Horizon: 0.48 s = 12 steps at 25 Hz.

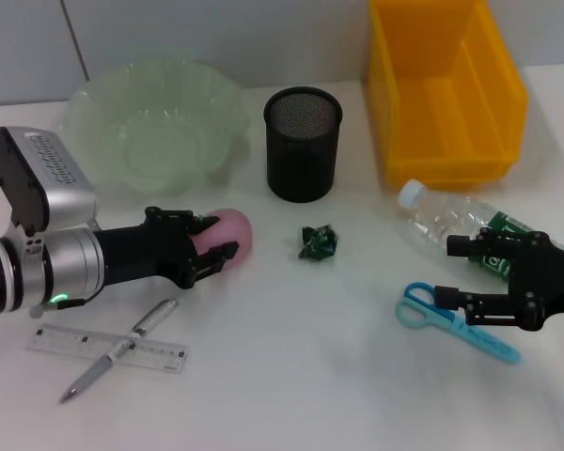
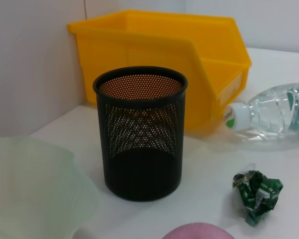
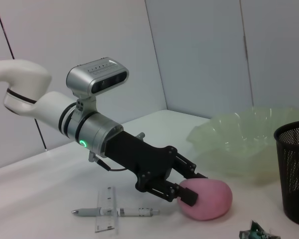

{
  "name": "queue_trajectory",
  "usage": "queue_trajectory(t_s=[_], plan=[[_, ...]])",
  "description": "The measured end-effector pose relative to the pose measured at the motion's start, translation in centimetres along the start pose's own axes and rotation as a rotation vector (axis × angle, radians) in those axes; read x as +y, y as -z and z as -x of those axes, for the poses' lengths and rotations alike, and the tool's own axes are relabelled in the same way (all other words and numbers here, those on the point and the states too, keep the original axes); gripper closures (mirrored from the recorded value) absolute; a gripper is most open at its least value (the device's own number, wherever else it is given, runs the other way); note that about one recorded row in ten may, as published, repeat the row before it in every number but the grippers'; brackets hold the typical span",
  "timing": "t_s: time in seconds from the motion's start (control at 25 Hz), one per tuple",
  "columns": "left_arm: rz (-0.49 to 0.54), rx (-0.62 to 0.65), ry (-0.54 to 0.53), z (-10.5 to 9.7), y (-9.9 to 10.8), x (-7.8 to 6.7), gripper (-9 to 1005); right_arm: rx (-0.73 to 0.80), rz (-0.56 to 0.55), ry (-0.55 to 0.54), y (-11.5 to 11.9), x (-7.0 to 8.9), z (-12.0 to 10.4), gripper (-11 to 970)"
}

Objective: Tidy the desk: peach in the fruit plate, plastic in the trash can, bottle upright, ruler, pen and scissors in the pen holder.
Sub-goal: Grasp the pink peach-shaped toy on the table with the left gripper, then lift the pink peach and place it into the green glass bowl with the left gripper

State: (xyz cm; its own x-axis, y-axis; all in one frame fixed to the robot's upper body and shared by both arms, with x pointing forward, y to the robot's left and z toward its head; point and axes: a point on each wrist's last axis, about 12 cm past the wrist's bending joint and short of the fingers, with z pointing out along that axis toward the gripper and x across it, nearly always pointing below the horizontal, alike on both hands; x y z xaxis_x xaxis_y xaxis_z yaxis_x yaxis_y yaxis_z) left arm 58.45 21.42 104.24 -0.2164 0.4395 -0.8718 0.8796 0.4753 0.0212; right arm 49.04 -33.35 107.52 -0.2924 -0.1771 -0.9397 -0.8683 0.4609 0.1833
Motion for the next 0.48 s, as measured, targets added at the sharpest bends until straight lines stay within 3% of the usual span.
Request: queue_trajectory(t_s=[0.16, 0.24, 0.48], plan=[[-0.01, -0.007, 0.01, 0.08, 0.03, -0.1, 414, 0.0, -0.002, -0.003, 0.07, 0.04, -0.09, 145], [-0.009, -0.006, 0.015, 0.08, 0.09, -0.03, 634, -0.002, -0.005, -0.006, 0.06, 0.09, -0.16, 145], [-0.014, -0.051, 0.014, 0.52, 0.76, 0.18, 680, -0.006, -0.011, -0.012, 0.16, 0.22, -0.36, 146]])
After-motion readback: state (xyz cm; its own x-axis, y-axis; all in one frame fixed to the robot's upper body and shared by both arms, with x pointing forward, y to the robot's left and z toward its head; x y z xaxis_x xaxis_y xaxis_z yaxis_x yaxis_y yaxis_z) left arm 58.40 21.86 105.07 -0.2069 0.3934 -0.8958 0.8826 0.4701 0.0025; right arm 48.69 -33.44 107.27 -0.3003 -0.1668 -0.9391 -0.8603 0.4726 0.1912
